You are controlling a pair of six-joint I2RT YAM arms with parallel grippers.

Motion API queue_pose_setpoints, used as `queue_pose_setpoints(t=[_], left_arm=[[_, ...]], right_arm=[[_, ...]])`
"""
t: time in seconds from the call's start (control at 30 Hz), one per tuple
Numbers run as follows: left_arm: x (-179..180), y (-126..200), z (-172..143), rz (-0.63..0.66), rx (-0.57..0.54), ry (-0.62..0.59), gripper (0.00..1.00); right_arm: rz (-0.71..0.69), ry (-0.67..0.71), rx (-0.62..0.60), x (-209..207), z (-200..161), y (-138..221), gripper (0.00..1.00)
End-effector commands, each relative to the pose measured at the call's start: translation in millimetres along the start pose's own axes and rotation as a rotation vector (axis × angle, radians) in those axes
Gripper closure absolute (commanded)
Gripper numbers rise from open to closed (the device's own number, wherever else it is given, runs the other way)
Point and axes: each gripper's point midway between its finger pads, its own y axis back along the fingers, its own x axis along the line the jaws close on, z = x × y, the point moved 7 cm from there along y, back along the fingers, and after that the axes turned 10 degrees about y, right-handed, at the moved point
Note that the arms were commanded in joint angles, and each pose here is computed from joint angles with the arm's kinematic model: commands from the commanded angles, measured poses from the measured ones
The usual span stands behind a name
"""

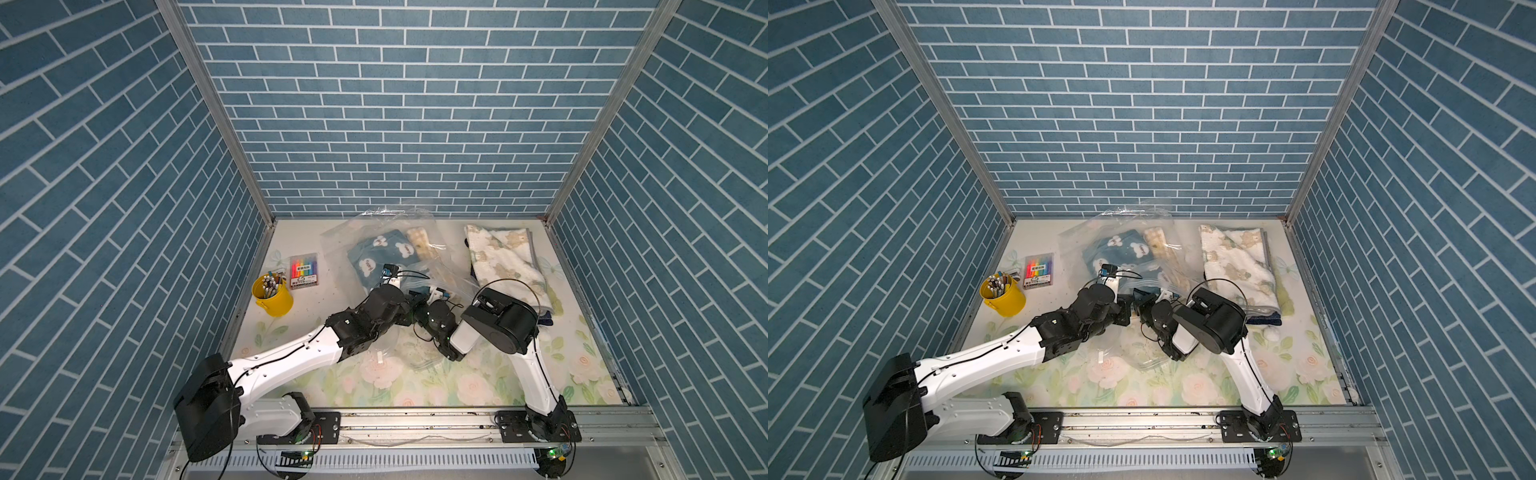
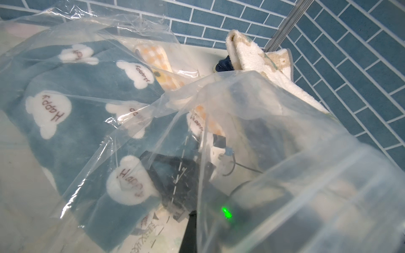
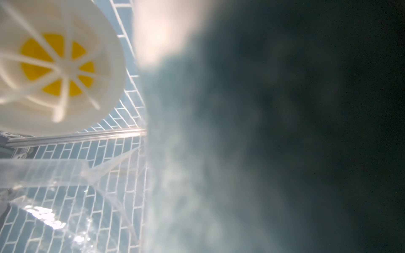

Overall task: Take the blanket out of the vacuum bag
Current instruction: Take out the blanket from the vacuum bag.

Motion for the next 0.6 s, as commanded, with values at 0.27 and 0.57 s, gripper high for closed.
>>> queue_pose_setpoints(t=[0.27,0.57], left_arm=[[-3,-11,37,0.017,-0.126,0.019,1.0],[1,-24,37,0.049,-0.164,0.038,1.0]], right_arm=[[0.138,0.058,0.032,74,12,42,1.0],[0.195,0.069,0.07,88,12,73,1.0]])
